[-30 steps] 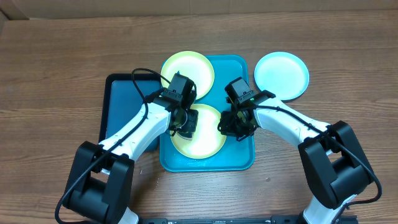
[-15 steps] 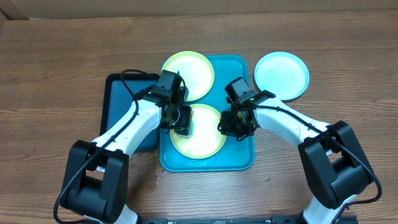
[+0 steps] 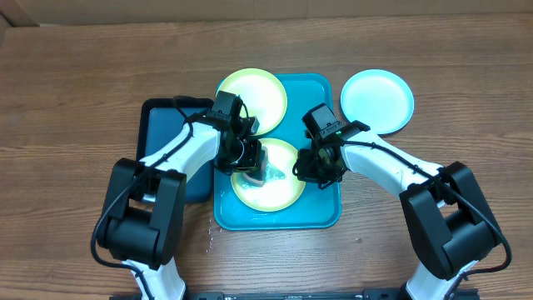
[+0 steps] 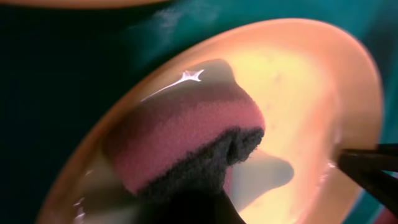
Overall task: Clean dirty plates on tray and stack at the side
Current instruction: 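Keep scrubbing the yellow plate surface in circles with the sponge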
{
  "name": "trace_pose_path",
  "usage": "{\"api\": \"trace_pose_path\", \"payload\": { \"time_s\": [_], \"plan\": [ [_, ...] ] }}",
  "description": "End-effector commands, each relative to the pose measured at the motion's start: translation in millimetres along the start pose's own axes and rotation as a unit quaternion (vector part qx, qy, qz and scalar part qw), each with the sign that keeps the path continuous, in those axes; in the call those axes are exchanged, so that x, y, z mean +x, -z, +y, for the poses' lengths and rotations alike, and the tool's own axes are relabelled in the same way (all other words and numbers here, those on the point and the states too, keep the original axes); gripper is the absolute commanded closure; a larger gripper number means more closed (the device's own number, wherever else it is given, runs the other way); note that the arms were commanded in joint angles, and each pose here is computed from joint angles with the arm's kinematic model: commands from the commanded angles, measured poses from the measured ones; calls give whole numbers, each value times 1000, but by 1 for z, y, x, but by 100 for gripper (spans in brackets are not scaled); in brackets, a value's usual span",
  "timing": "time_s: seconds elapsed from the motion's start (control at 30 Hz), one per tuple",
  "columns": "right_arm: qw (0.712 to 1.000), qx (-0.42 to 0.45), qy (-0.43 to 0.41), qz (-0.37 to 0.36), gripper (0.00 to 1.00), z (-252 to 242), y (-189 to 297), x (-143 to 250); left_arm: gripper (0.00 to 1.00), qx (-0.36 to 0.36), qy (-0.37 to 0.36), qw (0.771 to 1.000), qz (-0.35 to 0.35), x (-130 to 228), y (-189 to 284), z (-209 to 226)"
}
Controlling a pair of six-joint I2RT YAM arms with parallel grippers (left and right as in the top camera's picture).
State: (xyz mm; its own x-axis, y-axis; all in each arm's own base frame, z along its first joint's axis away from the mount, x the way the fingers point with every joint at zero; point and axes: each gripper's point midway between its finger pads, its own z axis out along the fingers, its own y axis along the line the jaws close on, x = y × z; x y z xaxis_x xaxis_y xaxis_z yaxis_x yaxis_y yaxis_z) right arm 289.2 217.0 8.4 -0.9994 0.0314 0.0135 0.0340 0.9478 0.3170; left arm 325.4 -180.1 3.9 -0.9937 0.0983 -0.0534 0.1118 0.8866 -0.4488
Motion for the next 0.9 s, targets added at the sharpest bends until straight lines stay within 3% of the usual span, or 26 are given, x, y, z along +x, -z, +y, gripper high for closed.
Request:
{"api": "trace_pose_path", "payload": {
  "time_s": [0.0, 0.2, 0.47, 0.63, 0.87],
  "plan": [
    [1000, -11, 6, -2, 96, 6, 0, 0, 96, 68, -7, 995, 69, 31, -32, -15],
    [1000, -12, 6, -2, 96, 4, -3, 2, 96, 147, -29, 987, 57, 22, -17, -44],
    [1000, -12, 6, -3, 96, 5, -3, 1, 96, 160, -93, 982, -48, -15, 51, -75],
    [1000, -12, 7, -3, 96, 5, -3, 1, 96, 99, -107, 985, -91, -16, 83, -71],
    [1000, -13, 7, -4, 96, 5, -3, 0, 96, -41, -62, 995, -70, -3, 75, -18]
  ]
}}
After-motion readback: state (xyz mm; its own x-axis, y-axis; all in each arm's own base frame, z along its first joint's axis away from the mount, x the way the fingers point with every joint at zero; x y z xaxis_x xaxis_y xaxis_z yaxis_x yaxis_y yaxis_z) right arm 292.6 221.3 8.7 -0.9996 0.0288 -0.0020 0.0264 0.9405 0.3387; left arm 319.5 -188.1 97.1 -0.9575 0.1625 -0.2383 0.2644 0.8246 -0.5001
